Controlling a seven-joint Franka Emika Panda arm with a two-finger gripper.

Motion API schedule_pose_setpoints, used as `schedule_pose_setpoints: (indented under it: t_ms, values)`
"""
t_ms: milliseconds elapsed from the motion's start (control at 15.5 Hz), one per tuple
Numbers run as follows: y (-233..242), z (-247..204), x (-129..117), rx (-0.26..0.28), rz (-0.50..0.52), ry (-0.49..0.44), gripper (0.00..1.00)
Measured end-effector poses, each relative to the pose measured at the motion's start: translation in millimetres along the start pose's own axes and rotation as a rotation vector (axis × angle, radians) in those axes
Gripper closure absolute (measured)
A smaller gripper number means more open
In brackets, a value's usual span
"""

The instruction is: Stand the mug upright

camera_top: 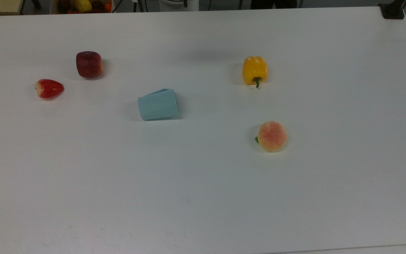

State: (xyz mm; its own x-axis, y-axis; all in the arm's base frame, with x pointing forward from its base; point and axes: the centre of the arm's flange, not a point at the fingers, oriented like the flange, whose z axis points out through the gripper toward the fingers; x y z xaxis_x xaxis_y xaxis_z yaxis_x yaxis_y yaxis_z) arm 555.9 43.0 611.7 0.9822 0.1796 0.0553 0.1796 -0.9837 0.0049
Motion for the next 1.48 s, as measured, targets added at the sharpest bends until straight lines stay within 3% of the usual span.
schedule_pose_setpoints:
  t_ms: [129, 645, 1160, 1483]
  values:
    - [-14, 17, 9, -0.082, 0.031, -0.033, 0.00]
    - [-71, 99, 56, -0.290, 0.084, -0.009, 0.00]
    - [-87, 188, 74, -0.501, 0.157, -0.015, 0.00]
    - [-95, 237, 72, -0.561, 0.169, -0.056, 0.00]
